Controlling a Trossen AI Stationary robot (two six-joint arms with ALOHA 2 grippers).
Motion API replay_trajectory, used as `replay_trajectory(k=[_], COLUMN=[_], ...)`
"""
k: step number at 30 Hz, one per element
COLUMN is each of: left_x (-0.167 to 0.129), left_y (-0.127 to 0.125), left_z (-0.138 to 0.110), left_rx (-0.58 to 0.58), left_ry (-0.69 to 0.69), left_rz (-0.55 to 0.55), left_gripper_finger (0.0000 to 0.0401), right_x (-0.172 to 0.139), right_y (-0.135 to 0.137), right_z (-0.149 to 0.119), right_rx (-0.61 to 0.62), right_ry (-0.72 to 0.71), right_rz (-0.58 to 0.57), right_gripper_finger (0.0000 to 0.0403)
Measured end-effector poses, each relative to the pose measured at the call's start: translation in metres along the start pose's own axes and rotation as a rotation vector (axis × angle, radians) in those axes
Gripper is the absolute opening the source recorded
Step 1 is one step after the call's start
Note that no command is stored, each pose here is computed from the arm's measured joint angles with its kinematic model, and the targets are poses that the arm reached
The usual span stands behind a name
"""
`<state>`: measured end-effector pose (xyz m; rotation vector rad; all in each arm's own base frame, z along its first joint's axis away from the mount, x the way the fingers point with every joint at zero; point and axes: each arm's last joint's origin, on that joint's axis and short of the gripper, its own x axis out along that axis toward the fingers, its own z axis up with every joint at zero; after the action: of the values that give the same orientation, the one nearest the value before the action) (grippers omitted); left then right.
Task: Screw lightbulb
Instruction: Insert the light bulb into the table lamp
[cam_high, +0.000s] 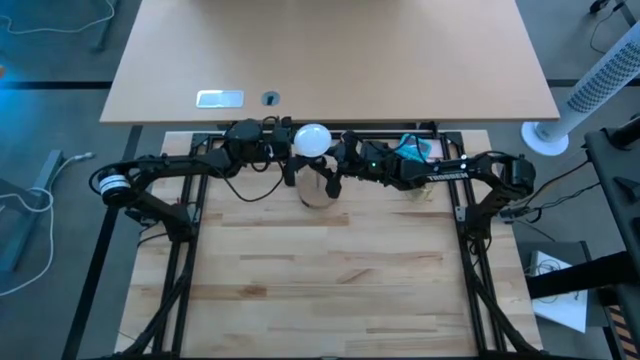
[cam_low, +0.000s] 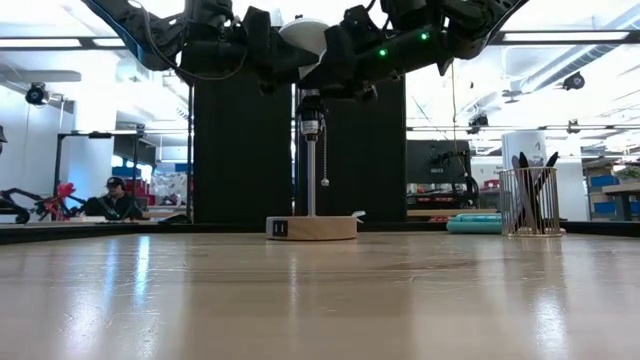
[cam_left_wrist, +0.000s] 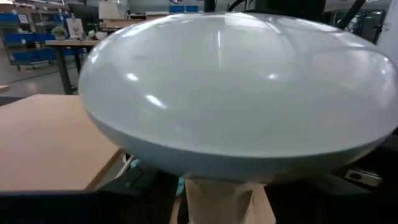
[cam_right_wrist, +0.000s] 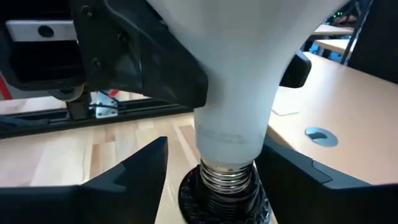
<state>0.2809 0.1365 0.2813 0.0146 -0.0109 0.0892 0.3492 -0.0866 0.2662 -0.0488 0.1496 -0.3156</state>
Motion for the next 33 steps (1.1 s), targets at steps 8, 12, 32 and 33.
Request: replay_trajectory(k=[8,12,32,33], left_x=[0.0,0.0,0.0,0.0], left_y=[0.0,0.0,0.0,0.0], left_z=[0.0,-0.001,-0.002,-0.002], left_rx=[0.0,-0.005,-0.014,-0.014], left_ry=[0.005,0.015,0.025,0.025], left_rz=[0.0,0.003,0.017,0.017], left_gripper_finger=[0.0197,0.0197,0.0197,0.0197], right_x=[0.0,0.0,0.005,0.005], right_y=[-0.009,-0.013,-0.036,-0.036], right_z=[0.004,0.004,0.019,0.019], right_rx=[0.061,0.059,-0.004,-0.004], right_ry=[-0.043,-0.048,-0.005,-0.006], right_rz=[0.054,0.091,0.272,0.273], right_gripper_finger=[0.0245,0.0233,0.0219,0.0219])
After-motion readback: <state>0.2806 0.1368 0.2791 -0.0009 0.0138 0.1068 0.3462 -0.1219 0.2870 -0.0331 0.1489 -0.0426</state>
